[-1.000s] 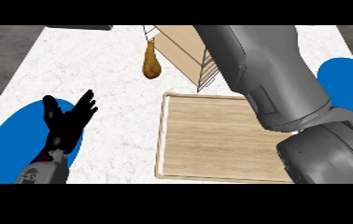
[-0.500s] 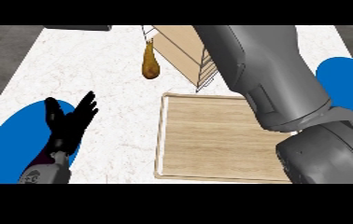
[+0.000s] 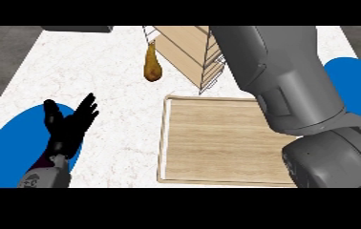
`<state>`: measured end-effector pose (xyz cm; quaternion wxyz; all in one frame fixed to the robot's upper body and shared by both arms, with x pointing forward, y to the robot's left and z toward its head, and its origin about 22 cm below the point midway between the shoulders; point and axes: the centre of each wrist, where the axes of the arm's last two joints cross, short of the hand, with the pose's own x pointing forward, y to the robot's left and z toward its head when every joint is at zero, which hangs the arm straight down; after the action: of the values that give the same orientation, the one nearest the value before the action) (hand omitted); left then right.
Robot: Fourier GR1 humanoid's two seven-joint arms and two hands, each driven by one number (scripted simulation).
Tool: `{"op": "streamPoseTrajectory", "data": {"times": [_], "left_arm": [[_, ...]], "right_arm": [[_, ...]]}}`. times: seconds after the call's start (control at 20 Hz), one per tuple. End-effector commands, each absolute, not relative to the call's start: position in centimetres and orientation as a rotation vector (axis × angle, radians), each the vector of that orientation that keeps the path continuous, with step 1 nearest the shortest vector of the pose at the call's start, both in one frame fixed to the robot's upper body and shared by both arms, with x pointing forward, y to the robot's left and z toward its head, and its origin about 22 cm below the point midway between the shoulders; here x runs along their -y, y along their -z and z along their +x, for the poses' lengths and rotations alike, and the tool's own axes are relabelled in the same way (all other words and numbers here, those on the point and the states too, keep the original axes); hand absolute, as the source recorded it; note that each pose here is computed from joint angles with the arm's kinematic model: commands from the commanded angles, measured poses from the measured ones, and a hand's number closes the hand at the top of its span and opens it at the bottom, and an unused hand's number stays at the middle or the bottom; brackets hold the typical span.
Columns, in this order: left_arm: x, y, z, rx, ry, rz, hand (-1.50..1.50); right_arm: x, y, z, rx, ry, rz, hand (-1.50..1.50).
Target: Pick the bell pepper from the tray and place it in the tiered shelf
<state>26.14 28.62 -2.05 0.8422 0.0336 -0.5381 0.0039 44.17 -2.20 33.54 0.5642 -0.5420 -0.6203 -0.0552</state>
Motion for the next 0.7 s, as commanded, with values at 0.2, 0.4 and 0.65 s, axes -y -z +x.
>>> {"op": "streamPoseTrajectory", "data": {"times": [0.2,0.4,0.65], "left_arm": [[-28.8,3.1,25.2,1.116,-0.014,0.081,0.0],[-29.5,1.9,26.1,1.12,-0.032,0.102,0.0],[-29.4,2.7,24.8,1.115,-0.06,0.117,0.0]], "right_arm": [[3.0,-34.7,43.7,1.529,0.61,-1.12,-1.5],[3.9,-35.7,43.6,1.501,0.663,-1.236,-1.5],[7.1,-37.2,43.0,1.486,0.84,-1.281,-1.5]]}}
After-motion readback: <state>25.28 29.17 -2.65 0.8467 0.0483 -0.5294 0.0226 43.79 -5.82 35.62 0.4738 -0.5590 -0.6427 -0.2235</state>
